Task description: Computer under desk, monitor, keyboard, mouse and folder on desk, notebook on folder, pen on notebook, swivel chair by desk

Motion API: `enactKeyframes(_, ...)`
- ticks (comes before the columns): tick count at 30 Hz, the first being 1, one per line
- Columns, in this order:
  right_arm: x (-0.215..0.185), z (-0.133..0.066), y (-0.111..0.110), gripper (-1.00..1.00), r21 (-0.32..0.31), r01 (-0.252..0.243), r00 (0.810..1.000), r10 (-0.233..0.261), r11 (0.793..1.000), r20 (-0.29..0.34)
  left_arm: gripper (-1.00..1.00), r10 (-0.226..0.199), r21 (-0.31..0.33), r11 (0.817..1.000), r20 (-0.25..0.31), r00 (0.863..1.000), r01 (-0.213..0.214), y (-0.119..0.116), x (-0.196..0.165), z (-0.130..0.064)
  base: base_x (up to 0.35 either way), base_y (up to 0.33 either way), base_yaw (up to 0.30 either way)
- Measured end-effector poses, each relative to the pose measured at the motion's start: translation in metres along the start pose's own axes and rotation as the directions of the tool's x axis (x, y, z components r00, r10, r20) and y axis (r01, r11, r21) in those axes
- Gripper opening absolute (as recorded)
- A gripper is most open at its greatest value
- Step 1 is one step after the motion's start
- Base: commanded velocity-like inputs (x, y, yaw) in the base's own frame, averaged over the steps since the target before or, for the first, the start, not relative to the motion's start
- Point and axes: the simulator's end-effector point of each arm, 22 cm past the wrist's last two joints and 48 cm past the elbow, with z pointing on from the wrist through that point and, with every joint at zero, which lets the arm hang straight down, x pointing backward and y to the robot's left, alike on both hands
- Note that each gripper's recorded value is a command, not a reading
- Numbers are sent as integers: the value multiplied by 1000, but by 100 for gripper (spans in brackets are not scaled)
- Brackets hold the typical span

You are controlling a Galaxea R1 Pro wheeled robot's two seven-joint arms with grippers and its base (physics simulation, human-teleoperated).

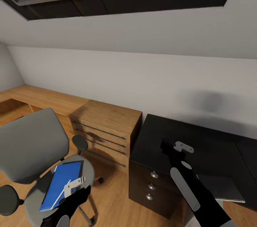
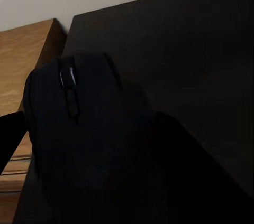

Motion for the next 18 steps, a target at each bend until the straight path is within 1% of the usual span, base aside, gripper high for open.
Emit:
enactKeyframes(5,-2,-5,-2,-100,5,0,1000,0,1000,-2,100,0,0,1000,0,1000,0,-1,-2,-5,-1,0,-50)
enactKeyframes(13,-8,-10,-4,-100,15,-4,1000,4,1000,1,100,0,0,1000,1,1000,0,-1,-5,-12,0,0,-219)
enactKeyframes(15,-11,-12,-9,-100,36,-13,1000,12,999,11,100,0,1,1000,2,1000,0,-2,-6,-14,0,0,-110)
enactKeyframes(18,-14,-13,-21,-100,96,-25,999,23,995,25,100,0,2,1000,0,1000,0,-2,-6,-14,0,0,-31)
